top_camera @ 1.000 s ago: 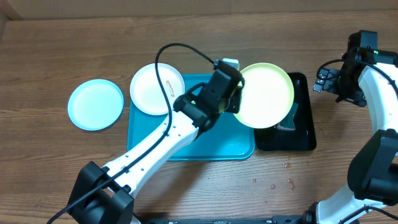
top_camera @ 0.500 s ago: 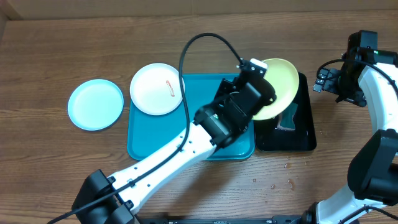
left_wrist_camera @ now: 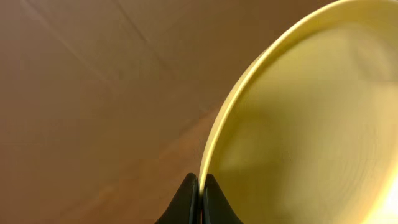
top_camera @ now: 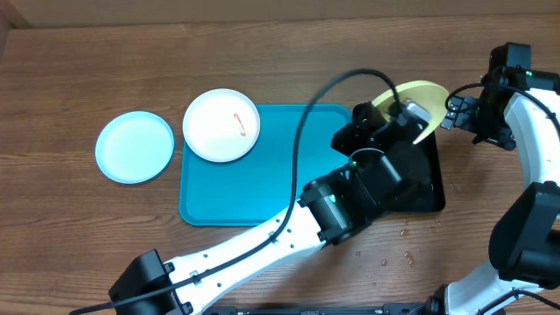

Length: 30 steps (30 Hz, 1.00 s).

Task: Clean dirty plates on tray and stack at the side
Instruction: 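Tilt the yellow plate over the black tray with the left gripper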

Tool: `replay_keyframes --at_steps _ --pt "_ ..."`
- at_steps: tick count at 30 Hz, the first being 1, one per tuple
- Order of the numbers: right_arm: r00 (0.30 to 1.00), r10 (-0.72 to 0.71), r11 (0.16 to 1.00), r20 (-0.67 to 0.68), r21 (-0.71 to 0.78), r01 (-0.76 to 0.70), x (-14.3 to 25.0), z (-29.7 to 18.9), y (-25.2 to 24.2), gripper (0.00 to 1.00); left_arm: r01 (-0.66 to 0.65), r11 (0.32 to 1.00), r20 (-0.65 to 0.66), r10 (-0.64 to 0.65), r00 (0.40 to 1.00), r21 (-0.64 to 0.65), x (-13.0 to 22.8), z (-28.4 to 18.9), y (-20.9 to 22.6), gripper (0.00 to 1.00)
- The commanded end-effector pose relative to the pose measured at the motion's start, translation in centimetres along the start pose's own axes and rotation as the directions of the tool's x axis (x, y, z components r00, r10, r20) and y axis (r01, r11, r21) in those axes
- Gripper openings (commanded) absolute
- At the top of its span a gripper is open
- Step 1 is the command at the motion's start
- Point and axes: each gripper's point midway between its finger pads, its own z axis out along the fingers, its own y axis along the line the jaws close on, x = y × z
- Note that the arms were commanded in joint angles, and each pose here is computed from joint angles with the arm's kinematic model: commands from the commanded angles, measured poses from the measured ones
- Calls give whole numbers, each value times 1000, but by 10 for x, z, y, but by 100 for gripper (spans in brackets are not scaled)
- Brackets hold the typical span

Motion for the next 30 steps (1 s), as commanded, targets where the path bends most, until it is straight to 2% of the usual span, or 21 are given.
replay_keyframes --at_steps 1,13,20,30 --pt "1000 9 1000 27 -4 -9 -6 -6 -1 100 -111 987 12 113 993 -117 -16 -8 18 4" --pt "1000 9 1000 27 -4 -9 -6 -6 -1 100 -141 980 11 145 989 -142 -19 -11 21 4" --pt "1000 9 1000 27 -4 -9 -6 -6 -1 100 -32 991 17 34 999 -128 -15 -10 19 4" --pt "1000 9 1000 27 -4 -9 -6 -6 -1 100 -8 993 17 10 1000 -120 -14 -9 17 4"
